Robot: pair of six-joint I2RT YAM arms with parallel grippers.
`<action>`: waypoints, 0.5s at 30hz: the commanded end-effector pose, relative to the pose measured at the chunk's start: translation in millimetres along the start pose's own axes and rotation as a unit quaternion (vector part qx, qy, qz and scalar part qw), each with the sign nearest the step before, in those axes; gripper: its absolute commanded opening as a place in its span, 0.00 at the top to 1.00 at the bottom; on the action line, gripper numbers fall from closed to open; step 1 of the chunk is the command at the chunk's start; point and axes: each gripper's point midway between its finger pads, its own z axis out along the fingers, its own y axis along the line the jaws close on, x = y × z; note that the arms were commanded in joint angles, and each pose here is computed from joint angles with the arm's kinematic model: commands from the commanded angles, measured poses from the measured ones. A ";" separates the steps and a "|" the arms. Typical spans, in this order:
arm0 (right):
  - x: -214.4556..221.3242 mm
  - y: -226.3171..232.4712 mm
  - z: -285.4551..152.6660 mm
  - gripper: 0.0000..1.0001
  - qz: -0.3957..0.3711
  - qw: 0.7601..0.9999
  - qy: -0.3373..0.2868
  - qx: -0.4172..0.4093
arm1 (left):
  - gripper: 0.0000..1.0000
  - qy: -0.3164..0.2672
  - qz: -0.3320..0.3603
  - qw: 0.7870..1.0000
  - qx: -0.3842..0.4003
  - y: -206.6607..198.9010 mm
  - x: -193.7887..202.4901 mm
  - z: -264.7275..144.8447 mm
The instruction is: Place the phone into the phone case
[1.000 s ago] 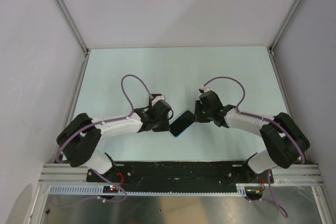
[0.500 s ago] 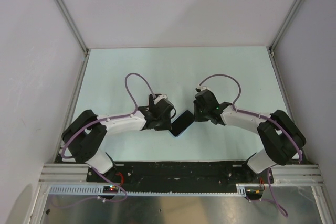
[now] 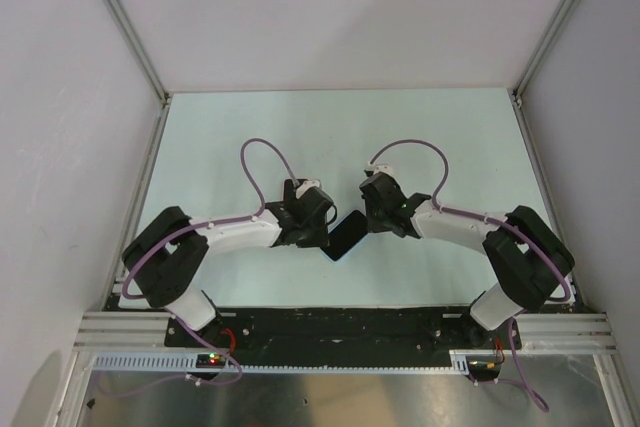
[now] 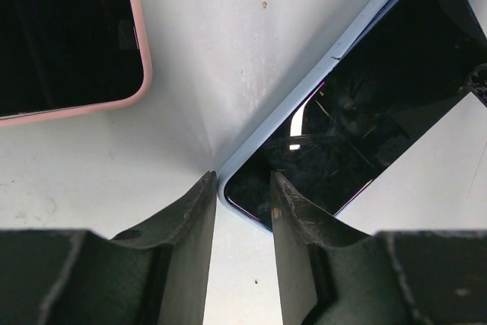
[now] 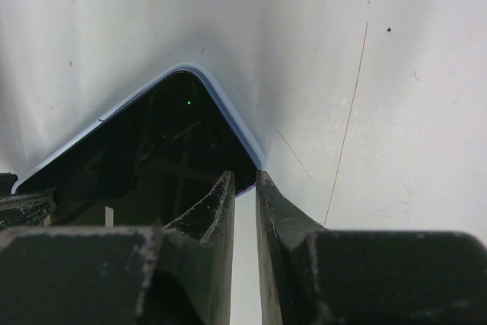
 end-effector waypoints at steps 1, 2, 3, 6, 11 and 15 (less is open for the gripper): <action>43.6 23.0 18.1 0.89 -0.021 0.998 0.059 -0.031 | 0.61 -0.001 0.015 1.000 -0.009 2.5 -0.2 4.5; 44.8 22.6 17.8 0.89 -0.025 0.998 0.060 -0.028 | 0.61 -0.001 0.015 1.000 -0.009 2.6 0.0 4.8; 44.2 22.9 17.3 0.88 -0.028 0.998 0.058 -0.027 | 0.61 -0.001 0.016 1.000 -0.008 2.2 0.0 4.7; 31.5 19.7 13.5 0.84 -0.028 0.998 0.044 -0.027 | 0.61 -0.003 0.016 1.000 -0.003 -0.4 -1.8 2.1; -1.9 22.1 7.4 0.79 -0.027 0.998 0.019 -0.056 | 0.61 -0.015 0.019 1.000 0.018 -8.3 -9.2 -9.7; -8.6 23.2 7.8 0.78 -0.035 0.997 0.023 -0.071 | 0.60 -0.024 0.017 0.999 0.036 -11.4 -11.8 -22.2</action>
